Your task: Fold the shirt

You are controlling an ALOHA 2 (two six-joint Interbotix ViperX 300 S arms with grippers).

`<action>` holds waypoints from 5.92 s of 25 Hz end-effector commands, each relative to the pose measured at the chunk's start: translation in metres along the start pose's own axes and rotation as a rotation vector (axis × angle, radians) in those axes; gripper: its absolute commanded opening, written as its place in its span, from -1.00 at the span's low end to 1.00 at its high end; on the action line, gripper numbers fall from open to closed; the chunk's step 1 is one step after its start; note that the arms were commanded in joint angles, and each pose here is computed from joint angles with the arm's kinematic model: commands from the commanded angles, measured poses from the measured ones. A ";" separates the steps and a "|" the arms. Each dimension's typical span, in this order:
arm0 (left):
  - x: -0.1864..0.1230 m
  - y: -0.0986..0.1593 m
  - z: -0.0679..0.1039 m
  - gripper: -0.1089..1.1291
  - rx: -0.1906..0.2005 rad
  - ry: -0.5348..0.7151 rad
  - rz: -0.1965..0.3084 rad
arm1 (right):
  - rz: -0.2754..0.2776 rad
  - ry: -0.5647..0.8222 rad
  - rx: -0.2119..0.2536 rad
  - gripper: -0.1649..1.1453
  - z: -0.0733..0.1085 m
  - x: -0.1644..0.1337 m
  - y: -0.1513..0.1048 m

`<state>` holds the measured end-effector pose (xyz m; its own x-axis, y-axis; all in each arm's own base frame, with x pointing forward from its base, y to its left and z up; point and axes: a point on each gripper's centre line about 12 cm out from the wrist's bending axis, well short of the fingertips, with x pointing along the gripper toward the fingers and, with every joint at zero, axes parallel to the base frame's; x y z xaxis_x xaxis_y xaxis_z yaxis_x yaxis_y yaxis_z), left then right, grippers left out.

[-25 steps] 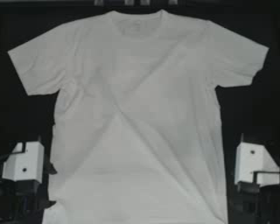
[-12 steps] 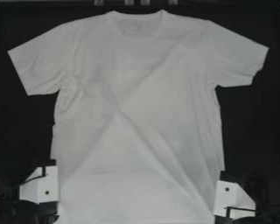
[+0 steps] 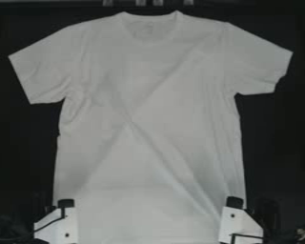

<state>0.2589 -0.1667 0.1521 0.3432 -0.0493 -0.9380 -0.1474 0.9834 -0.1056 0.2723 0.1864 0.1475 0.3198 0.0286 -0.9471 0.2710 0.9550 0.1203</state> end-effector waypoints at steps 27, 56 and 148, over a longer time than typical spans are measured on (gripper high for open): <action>0.039 -0.027 0.003 0.64 -0.025 0.087 0.030 | -0.046 0.056 0.017 0.67 -0.007 0.031 0.021; 0.054 -0.022 -0.014 -0.76 -0.024 0.117 -0.023 | -0.068 0.102 -0.022 -0.71 -0.019 0.052 0.023; -0.174 0.234 0.056 -0.73 -0.243 -0.377 0.520 | -0.475 -0.313 0.119 -0.65 0.094 -0.169 -0.263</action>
<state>0.2152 0.0767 0.3067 0.4682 0.5156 -0.7176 -0.5592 0.8017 0.2111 0.2329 -0.0915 0.2992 0.3777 -0.4849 -0.7888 0.5331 0.8104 -0.2430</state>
